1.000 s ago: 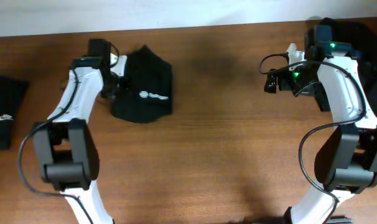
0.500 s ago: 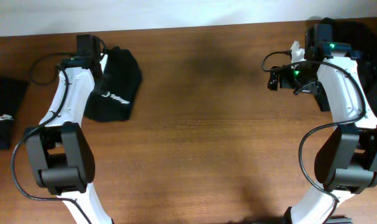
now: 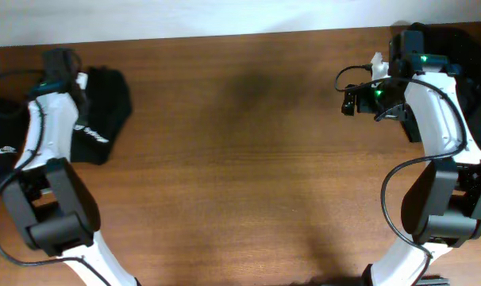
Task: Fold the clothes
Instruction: 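Carry the black shirt leftward to the table's left edge with the left gripper, then lower the shirt onto the left-edge pile and open the left gripper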
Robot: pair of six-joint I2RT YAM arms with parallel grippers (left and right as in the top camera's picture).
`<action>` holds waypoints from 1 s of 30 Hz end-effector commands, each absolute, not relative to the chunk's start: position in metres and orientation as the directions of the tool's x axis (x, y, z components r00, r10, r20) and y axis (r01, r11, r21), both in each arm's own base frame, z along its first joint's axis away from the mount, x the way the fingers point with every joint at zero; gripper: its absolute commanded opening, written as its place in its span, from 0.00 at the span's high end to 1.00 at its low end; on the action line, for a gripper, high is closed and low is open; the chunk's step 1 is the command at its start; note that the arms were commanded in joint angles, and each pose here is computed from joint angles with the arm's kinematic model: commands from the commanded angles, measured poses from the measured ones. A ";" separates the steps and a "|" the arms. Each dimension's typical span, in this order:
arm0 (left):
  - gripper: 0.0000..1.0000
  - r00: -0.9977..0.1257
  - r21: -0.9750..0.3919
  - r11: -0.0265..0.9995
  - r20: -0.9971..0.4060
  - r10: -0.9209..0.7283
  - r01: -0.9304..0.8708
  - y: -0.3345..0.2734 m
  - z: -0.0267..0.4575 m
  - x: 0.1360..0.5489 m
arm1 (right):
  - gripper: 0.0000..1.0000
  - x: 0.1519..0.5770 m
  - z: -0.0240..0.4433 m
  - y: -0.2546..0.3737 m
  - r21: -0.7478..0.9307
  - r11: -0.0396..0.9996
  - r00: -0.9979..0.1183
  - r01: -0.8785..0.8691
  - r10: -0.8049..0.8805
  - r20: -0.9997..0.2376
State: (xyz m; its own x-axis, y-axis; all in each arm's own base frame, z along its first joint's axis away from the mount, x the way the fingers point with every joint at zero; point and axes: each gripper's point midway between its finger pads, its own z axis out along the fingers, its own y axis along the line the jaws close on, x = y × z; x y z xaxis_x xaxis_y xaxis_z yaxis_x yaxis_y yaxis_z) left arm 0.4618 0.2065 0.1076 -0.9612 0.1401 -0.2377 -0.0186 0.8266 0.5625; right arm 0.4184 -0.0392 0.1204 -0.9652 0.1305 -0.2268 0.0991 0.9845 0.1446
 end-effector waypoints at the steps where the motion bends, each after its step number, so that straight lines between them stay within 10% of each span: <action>1: 1.00 -0.958 0.607 0.789 -0.271 0.097 -0.092 0.239 0.131 0.454 | 0.01 0.417 0.121 -0.039 0.135 0.985 -0.964 0.109 0.138 -0.227; 25: 0.92 -0.831 0.451 0.778 -0.533 -0.158 -0.437 0.399 0.146 0.387 | 0.01 0.417 0.121 -0.039 0.135 0.985 -0.964 0.109 0.138 -0.227; 26: 0.84 -0.822 0.439 0.782 -0.546 -0.158 -0.442 0.402 0.146 0.386 | 0.01 0.417 0.121 -0.039 0.135 0.985 -0.964 0.109 0.138 -0.227; 29: 0.08 -0.805 0.400 0.802 -0.571 -0.161 -0.444 0.405 0.146 0.386 | 0.01 0.417 0.121 -0.039 0.135 0.985 -0.964 0.109 0.138 -0.227; 30: 0.01 -0.798 0.387 0.804 -0.578 -0.170 -0.452 0.405 0.146 0.386 | 0.01 0.417 0.121 -0.039 0.135 0.985 -0.964 0.109 0.138 -0.227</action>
State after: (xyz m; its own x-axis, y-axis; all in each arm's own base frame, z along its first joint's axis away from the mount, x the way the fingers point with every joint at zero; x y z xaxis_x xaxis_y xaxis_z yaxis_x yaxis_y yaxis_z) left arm 0.3753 0.4090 0.1274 -0.8395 -0.1942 -0.5074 -0.4506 0.7707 0.4506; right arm 0.4184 -0.0392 0.1204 -0.9649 0.1335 -0.2263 0.1020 0.9841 0.1453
